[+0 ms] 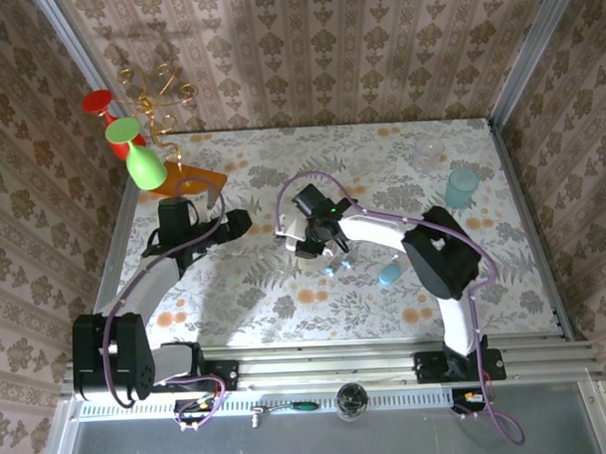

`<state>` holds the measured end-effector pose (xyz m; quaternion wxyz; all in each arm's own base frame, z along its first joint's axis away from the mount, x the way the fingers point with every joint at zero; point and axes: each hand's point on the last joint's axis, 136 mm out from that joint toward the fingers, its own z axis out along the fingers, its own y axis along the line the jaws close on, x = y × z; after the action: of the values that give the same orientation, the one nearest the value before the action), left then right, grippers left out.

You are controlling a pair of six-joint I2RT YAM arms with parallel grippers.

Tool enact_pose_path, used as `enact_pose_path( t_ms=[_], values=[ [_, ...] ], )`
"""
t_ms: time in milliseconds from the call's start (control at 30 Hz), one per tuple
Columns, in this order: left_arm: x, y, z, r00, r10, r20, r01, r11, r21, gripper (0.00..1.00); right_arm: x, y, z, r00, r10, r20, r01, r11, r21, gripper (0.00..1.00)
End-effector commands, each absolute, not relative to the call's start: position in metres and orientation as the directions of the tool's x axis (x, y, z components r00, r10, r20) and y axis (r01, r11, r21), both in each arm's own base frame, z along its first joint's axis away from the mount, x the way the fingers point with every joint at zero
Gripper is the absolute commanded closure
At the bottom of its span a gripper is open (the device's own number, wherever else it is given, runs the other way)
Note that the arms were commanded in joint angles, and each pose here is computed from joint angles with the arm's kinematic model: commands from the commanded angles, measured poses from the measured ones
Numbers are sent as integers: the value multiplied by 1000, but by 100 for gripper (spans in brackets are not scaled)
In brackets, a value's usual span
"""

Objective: Insert wireless bluetooth earbuds into charging case

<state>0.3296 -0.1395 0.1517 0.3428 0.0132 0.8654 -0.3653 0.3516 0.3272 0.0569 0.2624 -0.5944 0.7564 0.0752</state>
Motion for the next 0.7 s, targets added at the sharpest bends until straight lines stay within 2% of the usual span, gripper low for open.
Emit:
enact_pose_path(
  t_ms=[0,133,267,667],
  values=[
    [315,-172,166,-784,-112,-610,404,655,-639,6,366,325,105,-130,-774,-620,-889,368,-273,68],
    [304,-204,179,-799,-53,-599,471,565,-677,15,355,311,123,-123,-729,-674,-882,391,-261,67],
    [298,-226,177,-823,-11,-568,480,523,-705,25,343,308,132,-106,-696,-710,-891,384,-243,67],
    [295,-268,159,-872,51,-487,459,433,-776,37,335,316,154,-74,-614,-786,-908,367,-201,67]
  ],
)
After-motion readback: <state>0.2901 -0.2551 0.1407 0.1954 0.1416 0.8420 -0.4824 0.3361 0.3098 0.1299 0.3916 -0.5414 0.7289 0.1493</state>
